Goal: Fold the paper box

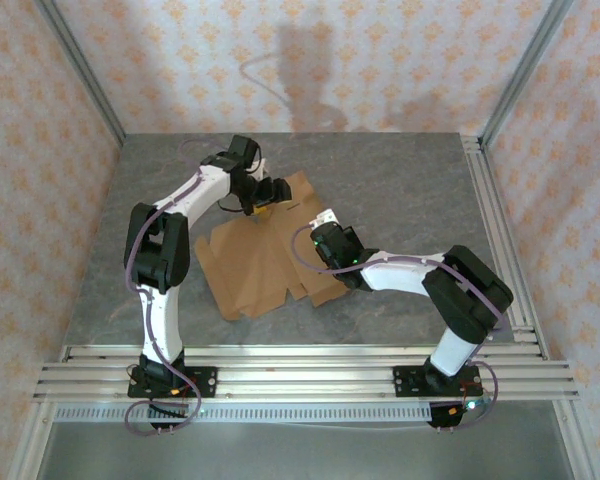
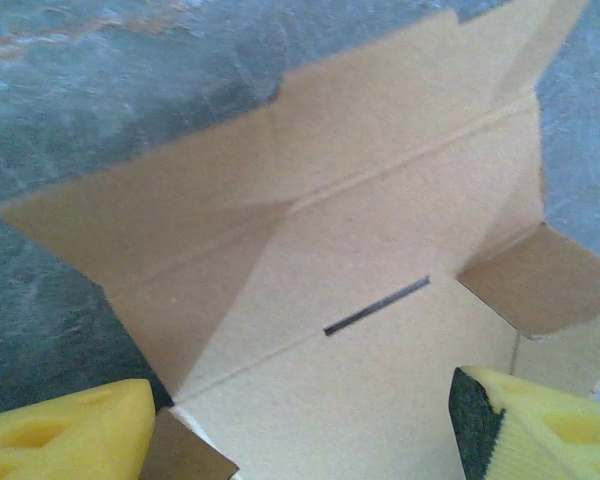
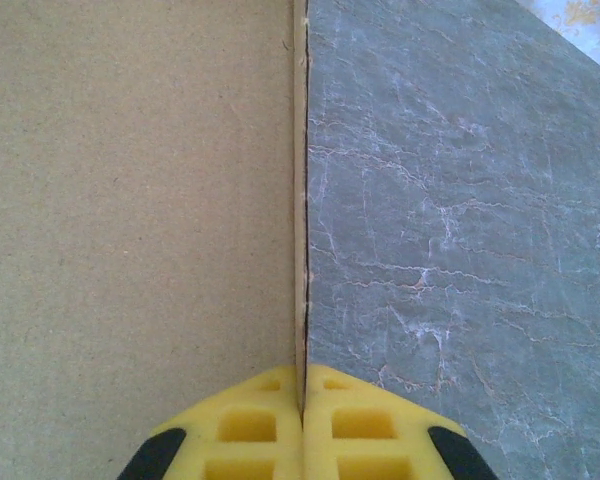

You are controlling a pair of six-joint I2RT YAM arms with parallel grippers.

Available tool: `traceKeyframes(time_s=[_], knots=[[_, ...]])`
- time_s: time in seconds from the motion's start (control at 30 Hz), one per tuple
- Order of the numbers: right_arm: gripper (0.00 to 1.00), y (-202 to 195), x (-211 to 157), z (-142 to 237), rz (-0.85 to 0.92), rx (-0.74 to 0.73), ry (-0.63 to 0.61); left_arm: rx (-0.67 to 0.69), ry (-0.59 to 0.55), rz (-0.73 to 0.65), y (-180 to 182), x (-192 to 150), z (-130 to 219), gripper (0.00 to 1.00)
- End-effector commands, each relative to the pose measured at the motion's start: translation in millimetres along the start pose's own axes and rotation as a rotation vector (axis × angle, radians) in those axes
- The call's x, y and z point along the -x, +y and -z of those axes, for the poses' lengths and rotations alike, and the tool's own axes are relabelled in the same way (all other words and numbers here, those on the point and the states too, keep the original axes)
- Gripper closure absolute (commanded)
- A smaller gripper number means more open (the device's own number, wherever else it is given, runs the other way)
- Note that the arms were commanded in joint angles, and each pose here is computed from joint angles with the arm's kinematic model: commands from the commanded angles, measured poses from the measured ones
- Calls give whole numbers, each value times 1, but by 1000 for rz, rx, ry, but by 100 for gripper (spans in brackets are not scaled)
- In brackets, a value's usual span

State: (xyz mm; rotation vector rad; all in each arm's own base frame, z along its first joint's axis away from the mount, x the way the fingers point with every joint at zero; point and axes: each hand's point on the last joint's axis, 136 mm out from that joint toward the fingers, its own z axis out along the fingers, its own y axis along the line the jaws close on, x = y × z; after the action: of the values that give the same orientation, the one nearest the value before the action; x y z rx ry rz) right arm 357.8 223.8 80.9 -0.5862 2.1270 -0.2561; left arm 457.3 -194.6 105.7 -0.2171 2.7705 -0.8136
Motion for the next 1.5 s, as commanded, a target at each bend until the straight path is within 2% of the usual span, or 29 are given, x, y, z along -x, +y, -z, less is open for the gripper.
traceKeyframes(time_s=[0.0,0.4,0.77,1.2,1.47], knots=[[100,-1,4,2,-18,-7,-1,-44,39,-24,-13,-7,-3,22],[100,-1,4,2,-17,-10,-3,9,89,0,9,-24,-18,22],[100,-2,7,3,-20,-12,-9,-21,69,-10,-4,-20,-11,22],[100,-3,9,3,-20,-14,-14,20,119,24,17,-39,-36,22],[100,-4,14,6,-31,-7,-27,-15,70,-8,-3,-25,-16,22]])
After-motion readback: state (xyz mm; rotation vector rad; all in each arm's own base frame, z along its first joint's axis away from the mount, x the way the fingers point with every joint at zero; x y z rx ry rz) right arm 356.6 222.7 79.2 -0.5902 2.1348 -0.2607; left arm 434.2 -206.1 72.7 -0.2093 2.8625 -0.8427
